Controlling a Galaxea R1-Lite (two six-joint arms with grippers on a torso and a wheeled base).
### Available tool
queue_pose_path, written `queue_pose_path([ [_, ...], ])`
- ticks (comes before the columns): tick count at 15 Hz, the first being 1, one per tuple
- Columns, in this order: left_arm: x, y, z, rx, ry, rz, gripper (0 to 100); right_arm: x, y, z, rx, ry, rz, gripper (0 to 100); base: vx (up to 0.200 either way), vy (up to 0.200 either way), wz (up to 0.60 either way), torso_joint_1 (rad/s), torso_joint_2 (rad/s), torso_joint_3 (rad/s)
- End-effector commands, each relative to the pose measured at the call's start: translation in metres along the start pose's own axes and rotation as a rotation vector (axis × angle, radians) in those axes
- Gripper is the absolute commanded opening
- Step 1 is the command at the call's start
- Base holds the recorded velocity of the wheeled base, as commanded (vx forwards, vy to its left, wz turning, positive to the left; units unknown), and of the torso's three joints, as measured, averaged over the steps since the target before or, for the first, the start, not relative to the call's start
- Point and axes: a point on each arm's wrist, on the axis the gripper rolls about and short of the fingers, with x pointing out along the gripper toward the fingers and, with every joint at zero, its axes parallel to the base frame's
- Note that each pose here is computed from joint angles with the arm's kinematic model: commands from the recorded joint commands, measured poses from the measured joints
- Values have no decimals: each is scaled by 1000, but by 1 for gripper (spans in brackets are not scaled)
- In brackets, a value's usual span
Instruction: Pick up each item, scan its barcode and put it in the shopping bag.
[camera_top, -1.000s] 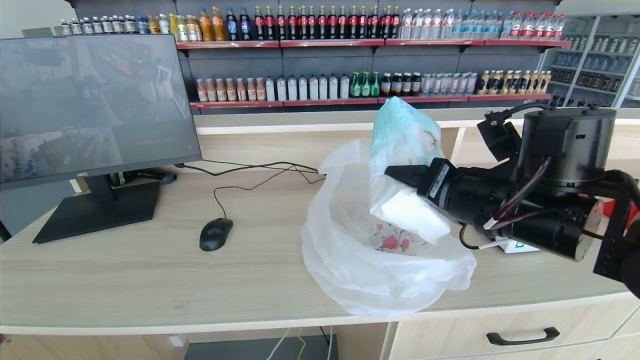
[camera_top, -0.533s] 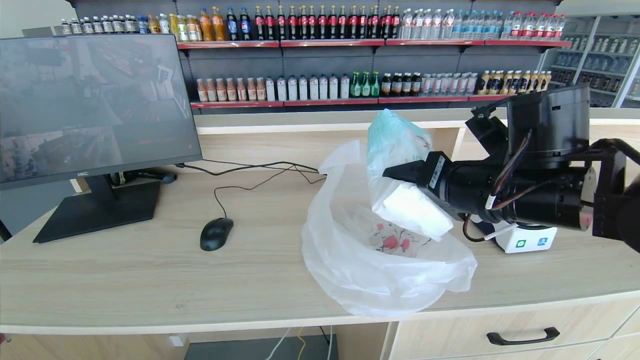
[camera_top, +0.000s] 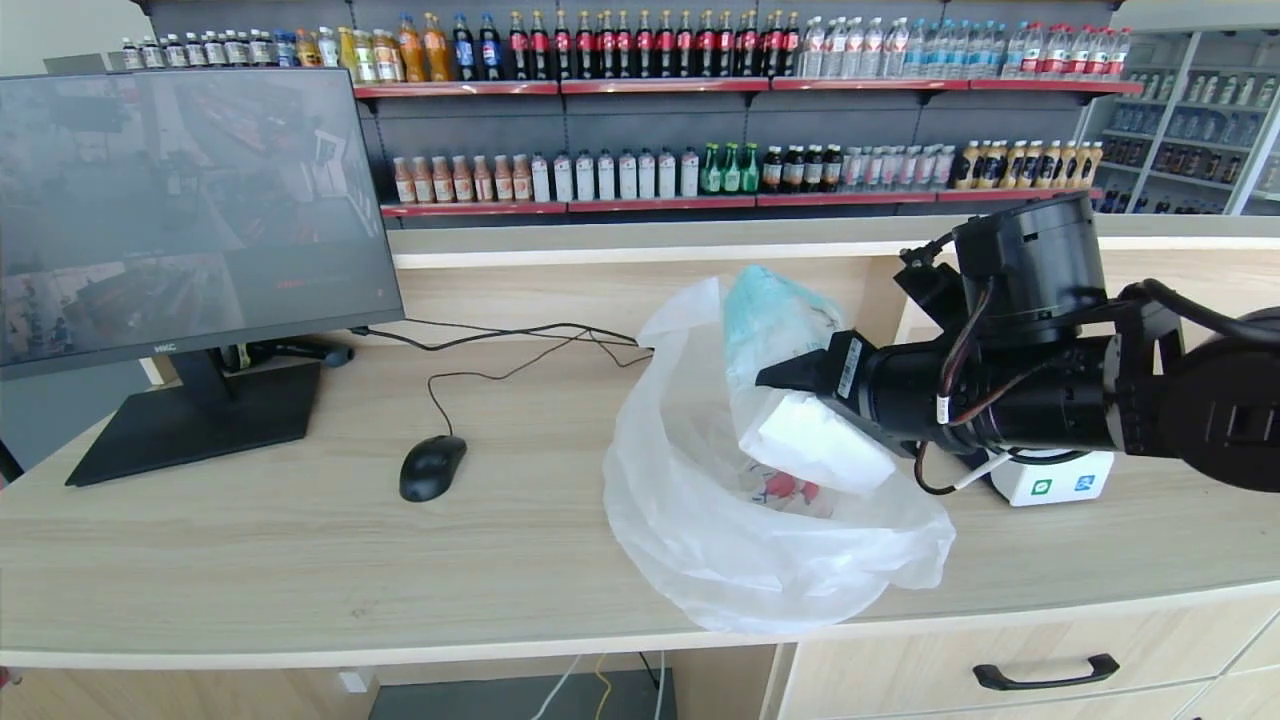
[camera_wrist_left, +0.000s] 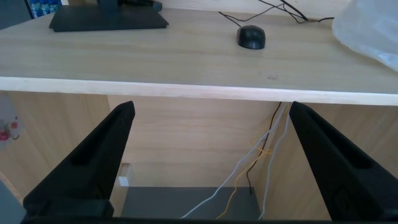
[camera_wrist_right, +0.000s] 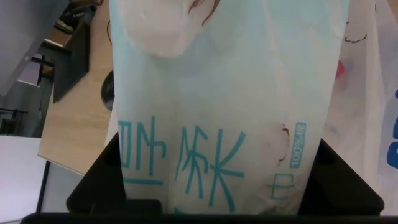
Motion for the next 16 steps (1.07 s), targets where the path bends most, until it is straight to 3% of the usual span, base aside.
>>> queue_pose_path([
  [1, 0, 0, 0, 0, 0, 0, 100, 10, 3, 9, -74, 7, -12, 0, 0, 0, 0, 0, 0, 0],
  [8, 0, 0, 0, 0, 0, 0, 100, 2, 5, 11, -218, 68, -40, 0, 0, 0, 0, 0, 0, 0],
  [16, 0, 0, 0, 0, 0, 0, 100, 15, -13, -11, -240, 160, -99, 0, 0, 0, 0, 0, 0, 0],
])
